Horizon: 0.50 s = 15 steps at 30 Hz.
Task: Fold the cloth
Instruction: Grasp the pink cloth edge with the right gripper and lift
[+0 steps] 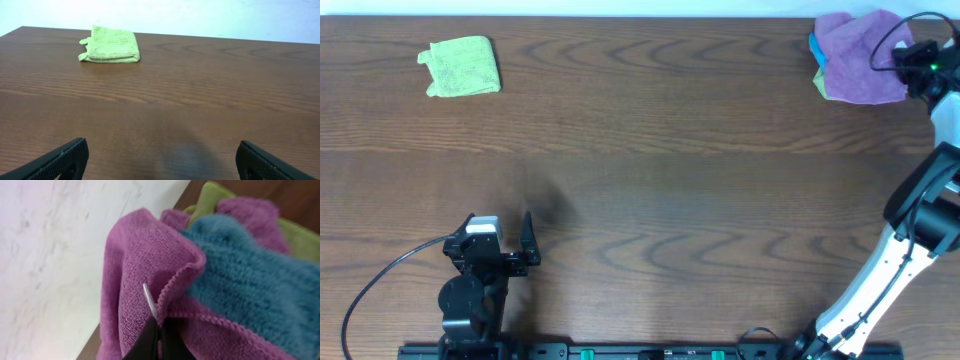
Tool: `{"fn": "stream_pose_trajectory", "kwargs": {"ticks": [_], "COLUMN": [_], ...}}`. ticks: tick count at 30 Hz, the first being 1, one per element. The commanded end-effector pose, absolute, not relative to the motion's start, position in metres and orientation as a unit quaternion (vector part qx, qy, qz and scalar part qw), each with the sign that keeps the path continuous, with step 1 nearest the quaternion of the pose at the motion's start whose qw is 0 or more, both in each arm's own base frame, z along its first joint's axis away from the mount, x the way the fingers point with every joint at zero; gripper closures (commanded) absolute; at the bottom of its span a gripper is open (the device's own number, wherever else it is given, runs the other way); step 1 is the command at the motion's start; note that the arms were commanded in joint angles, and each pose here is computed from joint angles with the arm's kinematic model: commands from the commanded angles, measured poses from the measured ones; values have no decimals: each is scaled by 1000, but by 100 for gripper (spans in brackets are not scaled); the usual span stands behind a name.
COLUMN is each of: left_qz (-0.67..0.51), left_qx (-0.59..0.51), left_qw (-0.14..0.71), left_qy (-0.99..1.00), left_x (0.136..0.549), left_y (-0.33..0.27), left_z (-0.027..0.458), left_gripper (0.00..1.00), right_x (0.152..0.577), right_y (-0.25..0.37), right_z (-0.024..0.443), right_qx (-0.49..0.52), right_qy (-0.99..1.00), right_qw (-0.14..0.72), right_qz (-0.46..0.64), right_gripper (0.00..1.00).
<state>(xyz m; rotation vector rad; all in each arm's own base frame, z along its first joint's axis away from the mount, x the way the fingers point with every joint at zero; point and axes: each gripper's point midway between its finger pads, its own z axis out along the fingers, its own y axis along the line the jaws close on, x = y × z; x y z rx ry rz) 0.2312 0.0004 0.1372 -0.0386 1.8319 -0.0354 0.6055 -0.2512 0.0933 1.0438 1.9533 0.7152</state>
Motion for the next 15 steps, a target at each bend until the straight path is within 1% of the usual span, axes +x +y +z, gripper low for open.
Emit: {"fn": "stream_pose_trajectory", "kwargs": {"ticks": [1, 15], "left_qz": [-16, -16], "left_qx": [-18, -18], "left_qw": [599, 599], "left_qy": [800, 800], "left_x": [231, 231], "left_y": [0, 0], "left_z": [125, 125], "left_gripper": [5, 5], "right_x": [612, 578], "right_y": [-232, -226], "right_z": [118, 211], "right_qx": [368, 319], "right_qy": [783, 809], "right_qw": [406, 439], "right_qz": [294, 226], "right_gripper": [98, 98]}}
